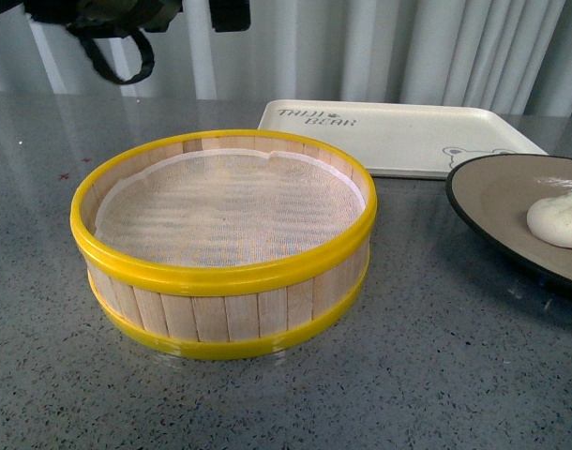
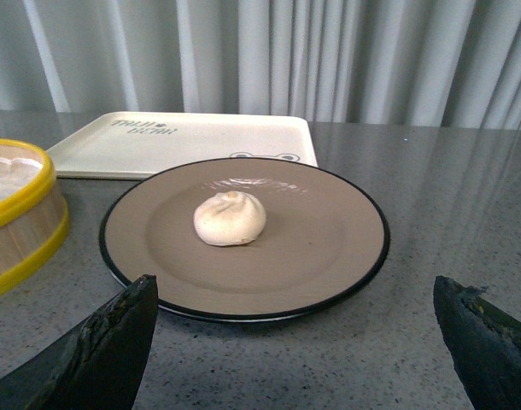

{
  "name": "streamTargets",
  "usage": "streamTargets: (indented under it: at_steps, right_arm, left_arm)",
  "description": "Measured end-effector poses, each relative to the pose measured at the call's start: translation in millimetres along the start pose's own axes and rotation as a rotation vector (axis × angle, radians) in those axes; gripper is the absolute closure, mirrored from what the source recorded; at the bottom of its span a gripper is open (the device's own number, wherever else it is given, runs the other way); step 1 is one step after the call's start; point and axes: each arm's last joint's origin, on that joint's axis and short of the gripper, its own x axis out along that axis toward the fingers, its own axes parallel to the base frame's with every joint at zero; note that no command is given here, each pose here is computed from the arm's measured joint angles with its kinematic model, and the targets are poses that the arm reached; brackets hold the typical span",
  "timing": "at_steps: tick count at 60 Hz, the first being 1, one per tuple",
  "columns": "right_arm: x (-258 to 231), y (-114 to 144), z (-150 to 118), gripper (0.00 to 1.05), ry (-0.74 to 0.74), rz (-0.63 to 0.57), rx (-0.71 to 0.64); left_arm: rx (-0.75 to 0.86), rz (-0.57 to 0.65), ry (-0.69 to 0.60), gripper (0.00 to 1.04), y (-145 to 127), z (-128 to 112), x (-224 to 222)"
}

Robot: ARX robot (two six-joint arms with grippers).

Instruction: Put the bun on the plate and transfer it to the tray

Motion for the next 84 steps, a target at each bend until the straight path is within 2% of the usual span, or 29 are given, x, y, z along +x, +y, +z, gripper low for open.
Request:
streamTargets:
  at_steps: [9,18,23,48,60,67,84]
  right_arm:
    - [0,0,0,0.09,0.0,0.002,0.0]
    - [0,0,0,0.09,0.0,0.002,0.0]
    - [0,0,0,0.09,0.0,0.002,0.0]
    - [0,0,0,0.09,0.0,0.002,0.0]
    - [0,0,0,0.09,0.0,0.002,0.0]
    - [0,0,0,0.09,0.0,0.002,0.0]
    - [0,0,0,0.09,0.0,0.002,0.0]
  left_arm:
    - [0.025,0.02,-0.084,0.61,35,-13,-55]
    - [0.04,0.068,-0.044,0.87,67,-44,-99]
    - [0.044,0.053,-0.025,1.01,73,-57,-119]
    - [0.051,0.052,-0.024,1.01,96,-84,-195]
    - [0.051,0.027,-0.025,1.01,105,-91,-221]
    - [0.05,0.054,-0.024,1.01,111,-95,-234]
    - [0.05,0.048,-0.027,1.01,111,-108,-256]
